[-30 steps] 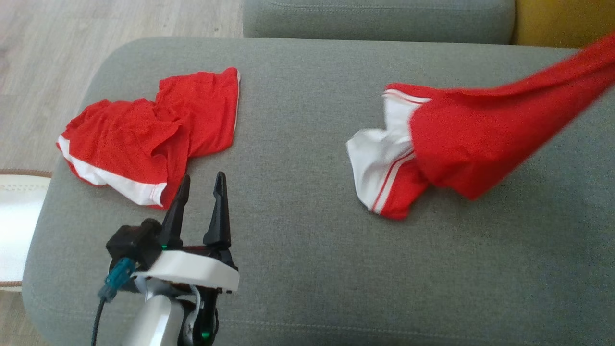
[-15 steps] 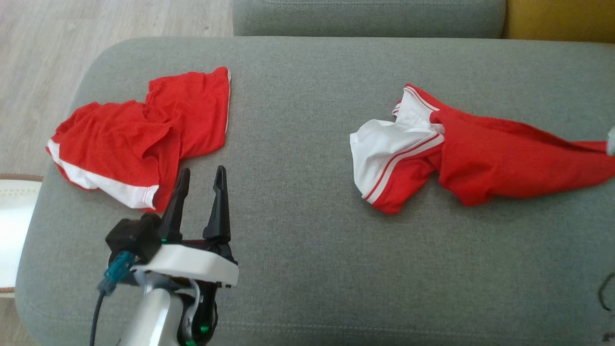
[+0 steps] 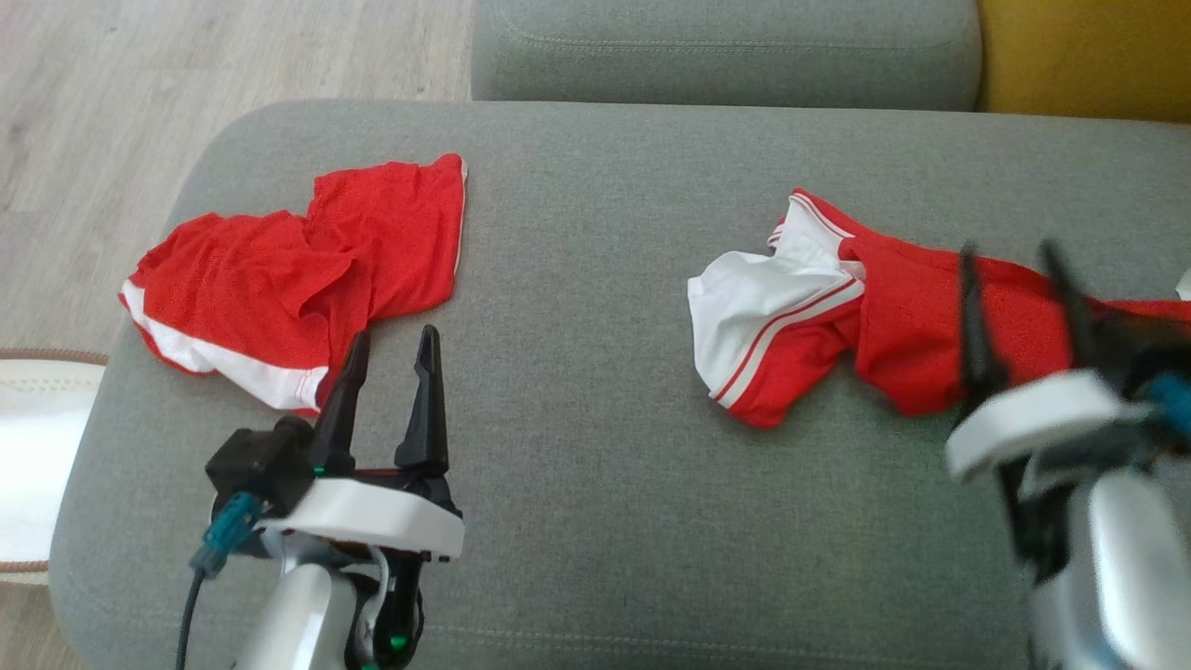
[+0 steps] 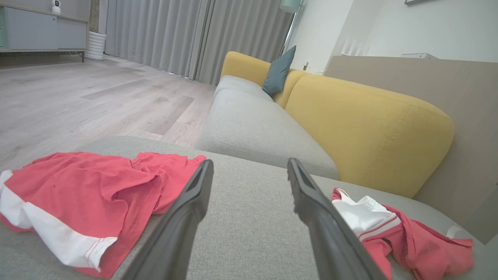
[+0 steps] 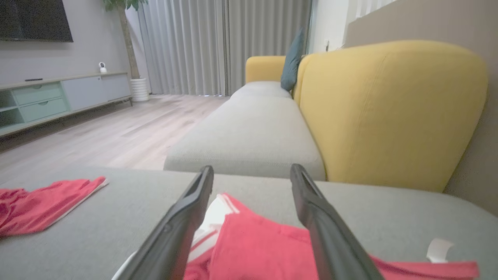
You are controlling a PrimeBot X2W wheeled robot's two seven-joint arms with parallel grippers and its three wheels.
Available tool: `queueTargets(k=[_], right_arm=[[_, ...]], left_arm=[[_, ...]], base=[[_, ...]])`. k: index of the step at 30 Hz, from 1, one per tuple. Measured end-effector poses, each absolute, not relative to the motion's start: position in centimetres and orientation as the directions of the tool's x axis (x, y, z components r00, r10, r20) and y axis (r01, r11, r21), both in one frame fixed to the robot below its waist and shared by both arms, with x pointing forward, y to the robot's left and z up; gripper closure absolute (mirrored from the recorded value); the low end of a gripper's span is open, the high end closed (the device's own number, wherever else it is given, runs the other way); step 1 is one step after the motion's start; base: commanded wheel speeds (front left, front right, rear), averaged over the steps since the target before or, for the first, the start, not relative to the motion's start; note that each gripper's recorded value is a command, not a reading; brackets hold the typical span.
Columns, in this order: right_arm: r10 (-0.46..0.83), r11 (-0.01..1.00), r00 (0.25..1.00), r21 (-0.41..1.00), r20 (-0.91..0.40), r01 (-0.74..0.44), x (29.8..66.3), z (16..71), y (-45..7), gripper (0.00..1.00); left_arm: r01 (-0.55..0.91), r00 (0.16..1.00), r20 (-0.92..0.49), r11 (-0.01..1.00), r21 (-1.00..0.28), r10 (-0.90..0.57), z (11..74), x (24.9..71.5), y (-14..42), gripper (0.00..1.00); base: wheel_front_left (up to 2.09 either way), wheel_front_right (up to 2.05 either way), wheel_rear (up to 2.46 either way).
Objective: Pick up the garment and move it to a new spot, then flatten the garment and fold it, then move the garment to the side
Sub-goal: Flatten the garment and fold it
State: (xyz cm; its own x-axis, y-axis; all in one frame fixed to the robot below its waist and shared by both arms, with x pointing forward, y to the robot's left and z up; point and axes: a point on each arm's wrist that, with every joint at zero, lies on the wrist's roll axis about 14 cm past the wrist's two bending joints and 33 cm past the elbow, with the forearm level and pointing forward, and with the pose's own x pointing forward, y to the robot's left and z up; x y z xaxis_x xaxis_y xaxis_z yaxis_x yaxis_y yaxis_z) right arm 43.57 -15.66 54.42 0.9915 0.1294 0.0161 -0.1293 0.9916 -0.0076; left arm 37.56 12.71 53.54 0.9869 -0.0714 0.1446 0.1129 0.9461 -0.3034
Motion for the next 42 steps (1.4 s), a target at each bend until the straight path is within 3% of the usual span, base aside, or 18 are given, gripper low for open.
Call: queueTargets(k=[4,8,15,24,36,37,38,42], right_arm=[[0.2,0.979,0.976,0.046,-0.079,-0.197,41.6,50.7,-13.3,0.0],[0.249,0.968,0.964,0.055,-0.095,-0.245,41.8,50.1,-11.5,0.0],[0.312,0.948,0.938,-0.007,-0.153,-0.317,45.0,50.0,-8.6,0.0],[0.288,0.937,0.88,-0.079,-0.377,-0.341,49.6,45.9,-9.1,0.0],[0.351,0.902,0.731,0.003,-0.585,-0.431,49.9,40.9,-6.9,0.0],[0.363,0.897,0.718,0.015,-0.594,-0.441,49.8,40.8,-6.6,0.2],[0.363,0.897,0.718,0.015,-0.594,-0.441,49.8,40.8,-6.6,1.0],[0.393,0.892,0.724,0.043,-0.566,-0.45,50.5,41.6,-6.2,1.0]], left_arm=[[0.105,0.988,0.138,0.945,-0.309,-0.064,53.4,37.4,12.8,0.0],[0.1,0.99,0.128,0.946,-0.309,-0.063,53.0,37.3,12.9,0.0],[0.065,0.994,0.101,0.949,-0.308,-0.035,52.2,37.1,13.8,0.0],[0.0,0.998,0.06,0.95,-0.312,0.02,50.9,36.7,15.5,0.0],[-0.042,0.998,0.023,0.95,-0.31,0.052,49.8,37.1,16.6,0.0],[-0.041,0.998,0.023,0.95,-0.309,0.05,49.8,37.2,16.6,0.0],[-0.041,0.998,0.023,0.95,-0.309,0.05,49.8,37.2,16.6,0.0],[-0.031,0.998,0.034,0.951,-0.306,0.043,50.1,37.8,16.5,0.0]], base=[[0.0,0.0,0.0],[0.0,0.0,0.0],[0.0,0.0,0.0],[0.0,0.0,0.0],[0.0,0.0,0.0],[0.0,0.0,0.0],[0.0,0.0,0.0],[0.0,0.0,0.0]])
